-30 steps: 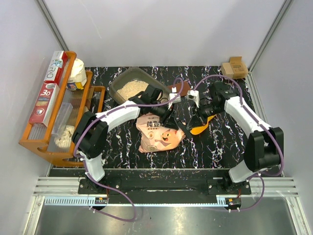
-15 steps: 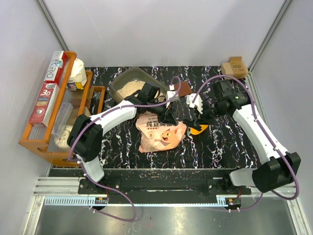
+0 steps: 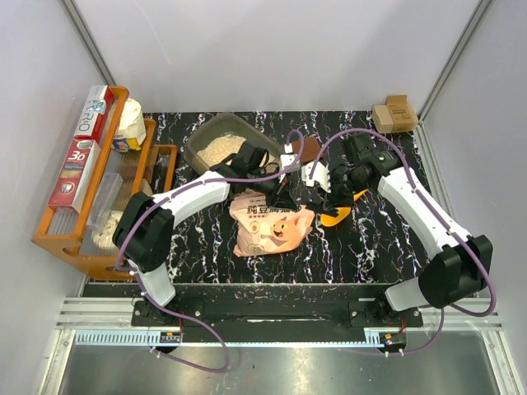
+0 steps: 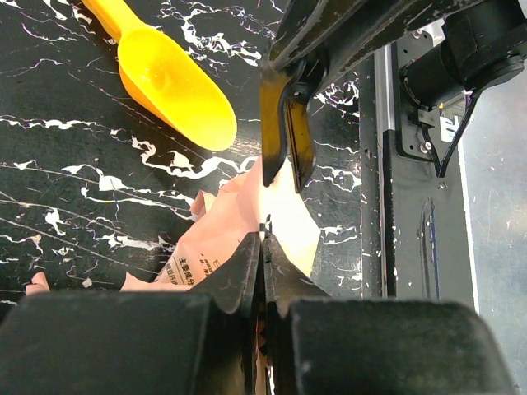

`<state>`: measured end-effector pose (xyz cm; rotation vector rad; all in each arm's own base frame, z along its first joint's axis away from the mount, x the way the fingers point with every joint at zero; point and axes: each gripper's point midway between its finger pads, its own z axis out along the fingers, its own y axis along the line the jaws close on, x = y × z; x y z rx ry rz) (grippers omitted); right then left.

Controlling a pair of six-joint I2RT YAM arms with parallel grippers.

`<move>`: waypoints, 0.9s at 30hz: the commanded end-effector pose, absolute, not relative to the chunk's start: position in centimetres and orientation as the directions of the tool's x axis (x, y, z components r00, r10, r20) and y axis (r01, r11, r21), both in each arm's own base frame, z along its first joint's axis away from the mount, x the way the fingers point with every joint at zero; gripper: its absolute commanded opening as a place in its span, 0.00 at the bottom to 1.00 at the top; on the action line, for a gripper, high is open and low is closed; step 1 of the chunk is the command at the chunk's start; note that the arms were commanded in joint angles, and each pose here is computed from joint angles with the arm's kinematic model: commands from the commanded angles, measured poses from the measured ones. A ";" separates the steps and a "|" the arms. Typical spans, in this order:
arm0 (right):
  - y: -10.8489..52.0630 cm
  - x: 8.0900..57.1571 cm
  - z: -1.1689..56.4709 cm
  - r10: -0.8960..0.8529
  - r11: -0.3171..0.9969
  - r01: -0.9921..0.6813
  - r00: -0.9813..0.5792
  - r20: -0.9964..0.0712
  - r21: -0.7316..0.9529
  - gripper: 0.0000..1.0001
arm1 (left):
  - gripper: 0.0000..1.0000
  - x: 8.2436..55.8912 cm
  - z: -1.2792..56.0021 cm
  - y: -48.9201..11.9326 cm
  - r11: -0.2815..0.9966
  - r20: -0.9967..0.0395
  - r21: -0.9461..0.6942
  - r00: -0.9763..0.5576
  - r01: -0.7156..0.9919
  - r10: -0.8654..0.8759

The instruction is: Fill the litter box with clean litter

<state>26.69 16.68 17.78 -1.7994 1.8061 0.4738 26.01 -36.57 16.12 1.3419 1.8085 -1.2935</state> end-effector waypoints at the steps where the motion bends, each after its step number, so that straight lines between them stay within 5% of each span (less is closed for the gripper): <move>1: 17.4 28.0 19.3 -0.801 0.006 -0.979 0.118 -0.587 -0.206 0.00 | 0.03 25.5 18.0 -36.6 0.003 -0.869 -0.352 -0.328 0.936 0.371; 8: 18.1 28.0 18.3 -0.828 -0.033 -0.982 0.132 -0.545 -0.187 0.00 | 0.05 25.5 18.6 -36.8 -0.004 -0.873 -0.353 -0.328 0.936 0.361; 17: 19.0 27.6 18.3 -0.837 -0.073 -0.982 0.156 -0.525 -0.175 0.00 | 0.40 26.1 18.9 -33.4 0.078 -0.862 -0.349 -0.352 0.934 0.366; 27: 20.4 27.2 18.5 -0.849 -0.131 -0.978 0.195 -0.491 -0.162 0.00 | 0.41 23.3 15.6 -28.2 0.127 -0.812 -0.300 -0.323 0.946 0.486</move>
